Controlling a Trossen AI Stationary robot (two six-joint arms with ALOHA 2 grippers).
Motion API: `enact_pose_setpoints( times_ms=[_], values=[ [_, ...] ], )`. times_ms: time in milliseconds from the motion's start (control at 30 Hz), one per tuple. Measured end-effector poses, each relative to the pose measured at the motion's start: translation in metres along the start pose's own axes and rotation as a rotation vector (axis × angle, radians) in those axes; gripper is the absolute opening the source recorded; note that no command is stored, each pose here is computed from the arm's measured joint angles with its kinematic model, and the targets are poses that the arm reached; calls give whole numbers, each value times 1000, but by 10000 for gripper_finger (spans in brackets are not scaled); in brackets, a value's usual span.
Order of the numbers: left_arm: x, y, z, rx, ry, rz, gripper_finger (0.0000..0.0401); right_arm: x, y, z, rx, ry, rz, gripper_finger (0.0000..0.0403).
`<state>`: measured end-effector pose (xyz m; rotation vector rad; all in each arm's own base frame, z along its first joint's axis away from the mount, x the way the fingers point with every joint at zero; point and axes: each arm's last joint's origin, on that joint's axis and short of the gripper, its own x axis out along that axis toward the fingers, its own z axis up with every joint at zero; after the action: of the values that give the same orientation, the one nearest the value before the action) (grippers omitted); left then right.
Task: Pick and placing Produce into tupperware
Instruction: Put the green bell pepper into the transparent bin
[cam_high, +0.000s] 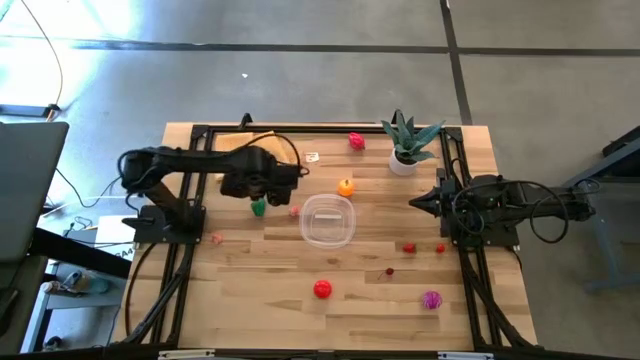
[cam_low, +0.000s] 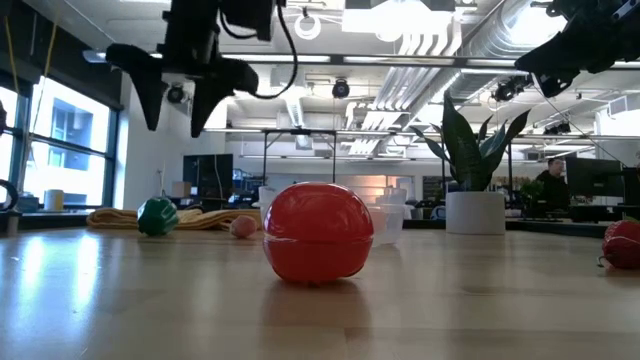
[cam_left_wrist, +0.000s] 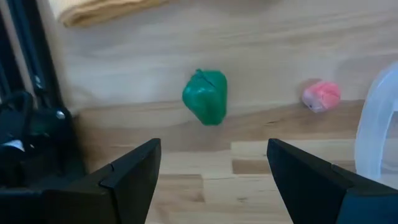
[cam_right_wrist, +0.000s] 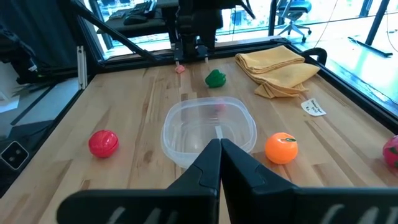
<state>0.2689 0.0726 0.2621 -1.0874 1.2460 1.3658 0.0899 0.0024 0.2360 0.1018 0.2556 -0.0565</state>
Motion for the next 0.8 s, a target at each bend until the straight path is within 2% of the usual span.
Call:
enact_pose_setpoints(
  times_ms=[200,433,633,800],
  values=[
    [10,-8,7,38,26,-19,285,0,0,0,0,-1,1,0],
    [28,-8,4,-1,26,-12,285,0,0,0,0,0,2,0],
    [28,-12,6,-52,6,-61,285,0,0,0,0,-1,2,0],
    [27,-13,6,-20,13,-70,285,0,0,0,0,-1,2,0]
  ],
)
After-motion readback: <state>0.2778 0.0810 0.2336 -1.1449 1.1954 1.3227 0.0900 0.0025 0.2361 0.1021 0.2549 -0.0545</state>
